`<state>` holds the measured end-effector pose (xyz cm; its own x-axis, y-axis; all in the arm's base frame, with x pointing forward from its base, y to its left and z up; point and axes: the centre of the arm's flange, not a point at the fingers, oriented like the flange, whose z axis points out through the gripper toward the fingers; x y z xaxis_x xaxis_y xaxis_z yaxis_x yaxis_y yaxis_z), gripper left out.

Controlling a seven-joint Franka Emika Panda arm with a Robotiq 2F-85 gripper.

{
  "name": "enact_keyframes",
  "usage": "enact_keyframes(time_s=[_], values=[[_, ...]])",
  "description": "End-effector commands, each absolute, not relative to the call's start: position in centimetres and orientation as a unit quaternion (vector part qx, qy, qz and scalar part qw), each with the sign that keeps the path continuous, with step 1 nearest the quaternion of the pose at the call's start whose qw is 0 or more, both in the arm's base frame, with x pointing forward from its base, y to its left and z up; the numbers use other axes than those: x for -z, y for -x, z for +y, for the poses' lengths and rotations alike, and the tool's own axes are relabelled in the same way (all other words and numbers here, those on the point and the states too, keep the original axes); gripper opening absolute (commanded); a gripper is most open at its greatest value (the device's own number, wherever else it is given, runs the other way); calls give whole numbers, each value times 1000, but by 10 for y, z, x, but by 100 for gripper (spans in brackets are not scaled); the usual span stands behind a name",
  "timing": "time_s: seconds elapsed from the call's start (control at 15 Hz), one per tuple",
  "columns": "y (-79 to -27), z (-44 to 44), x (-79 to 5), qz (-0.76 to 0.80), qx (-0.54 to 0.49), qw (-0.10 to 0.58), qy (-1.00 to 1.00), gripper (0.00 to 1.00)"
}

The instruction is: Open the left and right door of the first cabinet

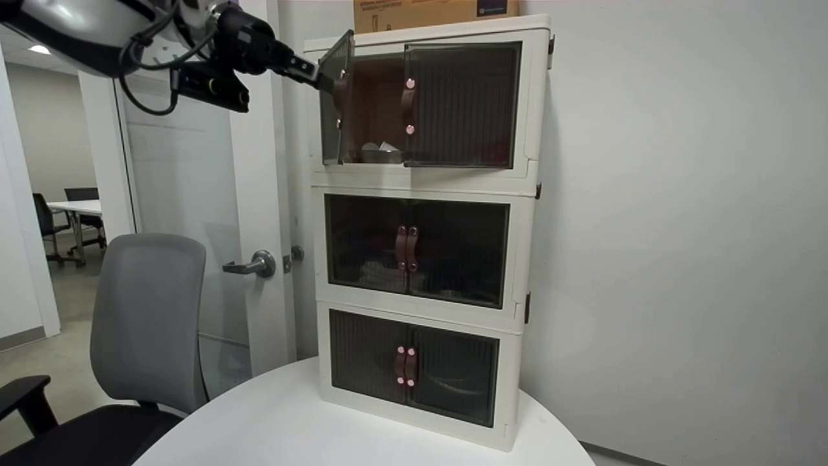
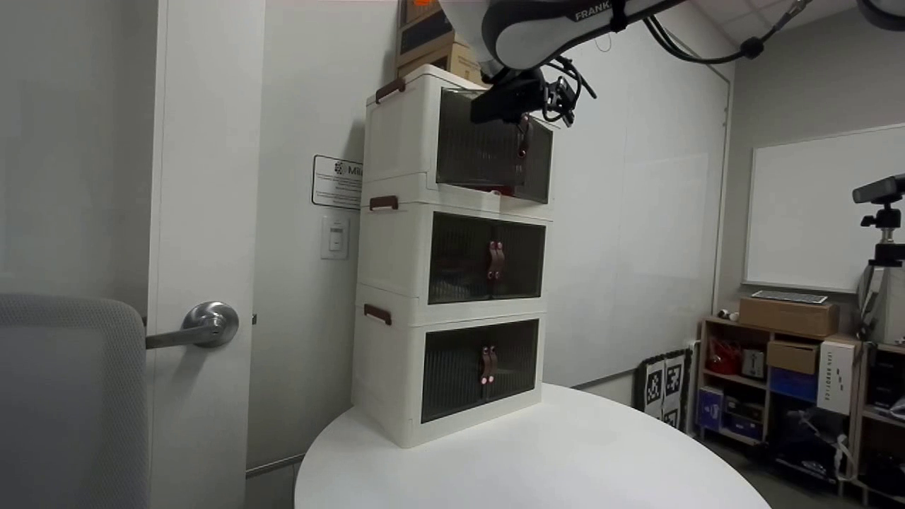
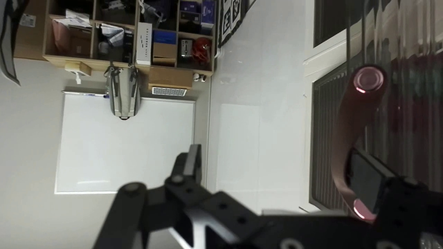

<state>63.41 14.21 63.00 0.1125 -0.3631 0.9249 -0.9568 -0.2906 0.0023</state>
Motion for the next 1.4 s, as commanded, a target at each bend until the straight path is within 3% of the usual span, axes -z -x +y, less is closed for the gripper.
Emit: enact_keyframes(time_s=[0.0,1.33], values=[[-628,118,-665,-477,-429,318,-698,100],[-619,91,-711,-132,-317,240,-908,100]])
